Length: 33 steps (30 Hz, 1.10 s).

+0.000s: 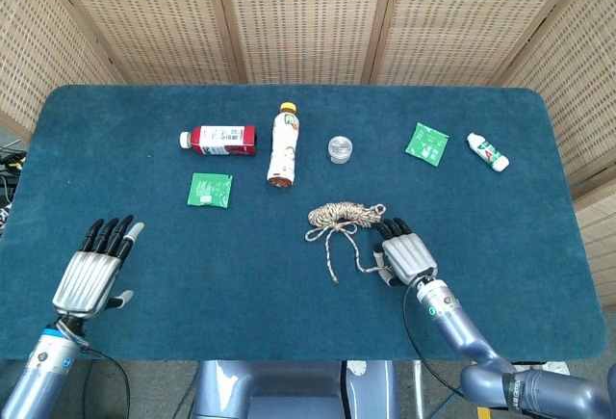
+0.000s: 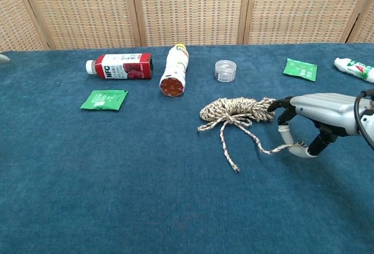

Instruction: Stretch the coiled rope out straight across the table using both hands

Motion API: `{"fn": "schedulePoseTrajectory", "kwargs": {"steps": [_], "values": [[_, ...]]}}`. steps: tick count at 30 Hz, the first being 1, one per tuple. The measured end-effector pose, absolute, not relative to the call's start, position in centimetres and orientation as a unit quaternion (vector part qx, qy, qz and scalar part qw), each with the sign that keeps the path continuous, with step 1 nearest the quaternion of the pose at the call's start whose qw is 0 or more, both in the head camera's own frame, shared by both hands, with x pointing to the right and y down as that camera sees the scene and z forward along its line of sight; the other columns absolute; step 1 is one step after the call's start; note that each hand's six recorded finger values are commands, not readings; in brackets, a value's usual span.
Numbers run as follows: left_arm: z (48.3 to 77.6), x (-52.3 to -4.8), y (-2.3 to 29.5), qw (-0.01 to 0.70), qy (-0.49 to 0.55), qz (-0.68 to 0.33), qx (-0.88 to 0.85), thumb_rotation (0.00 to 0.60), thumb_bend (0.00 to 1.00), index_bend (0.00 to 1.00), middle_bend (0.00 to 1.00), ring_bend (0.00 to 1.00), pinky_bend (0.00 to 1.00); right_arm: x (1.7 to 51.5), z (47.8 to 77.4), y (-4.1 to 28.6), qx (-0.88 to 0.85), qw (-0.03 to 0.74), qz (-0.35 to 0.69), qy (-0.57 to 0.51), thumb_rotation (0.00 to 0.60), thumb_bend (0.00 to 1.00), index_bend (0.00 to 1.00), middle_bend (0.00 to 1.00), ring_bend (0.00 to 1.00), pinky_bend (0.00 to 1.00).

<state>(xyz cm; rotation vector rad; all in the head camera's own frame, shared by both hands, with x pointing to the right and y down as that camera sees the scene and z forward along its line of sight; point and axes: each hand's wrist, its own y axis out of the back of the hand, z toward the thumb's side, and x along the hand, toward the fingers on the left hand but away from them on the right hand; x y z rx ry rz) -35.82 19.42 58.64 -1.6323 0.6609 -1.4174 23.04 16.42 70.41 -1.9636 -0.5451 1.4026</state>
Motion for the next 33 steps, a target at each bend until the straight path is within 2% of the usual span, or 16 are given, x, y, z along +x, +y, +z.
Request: {"fn": "schedulePoseTrajectory", "kwargs": {"steps": [3,11,16,23,33], "values": [[59.2,-33.8,18.0,0.453,0.243,-0.537,-0.669,0.6,0.0,0.02,0.0,0.0,0.0,23.3,70.0,16.1,-0.747,0.337,0.534,-0.21,0.6,0.51,0.69,0.09,0.0,0.0],[61.1,-25.0,13.4,0.533,0.19,-0.414,-0.713,0.6,0.0,0.25,0.0,0.0,0.0,23.5,69.3,14.8,-0.73,0.371,0.536,-0.207,0.6,0.51,0.69,0.09,0.0,0.0],[62.8,-20.0,12.5,0.547,0.156,-0.362,-0.738,0.6,0.0,0.39,0.0,0.0,0.0,23.7,69.4,14.2,-0.725,0.372,0.541,-0.207,0.6,0.51,0.69,0.09,0.0,0.0],[64.6,-14.8,12.3,0.559,0.117,-0.324,-0.754,0.6,0.0,0.43,0.0,0.0,0.0,23.7,69.8,13.7,-0.726,0.367,0.544,-0.206,0.6,0.51,0.69,0.1,0.0,0.0],[67.7,-9.1,13.0,0.557,0.092,-0.311,-0.765,0.6,0.07,0.43,0.0,0.0,0.0,24.5,70.2,12.4,-0.719,0.363,0.553,-0.213,0.6,0.51,0.7,0.1,0.0,0.0]]}}
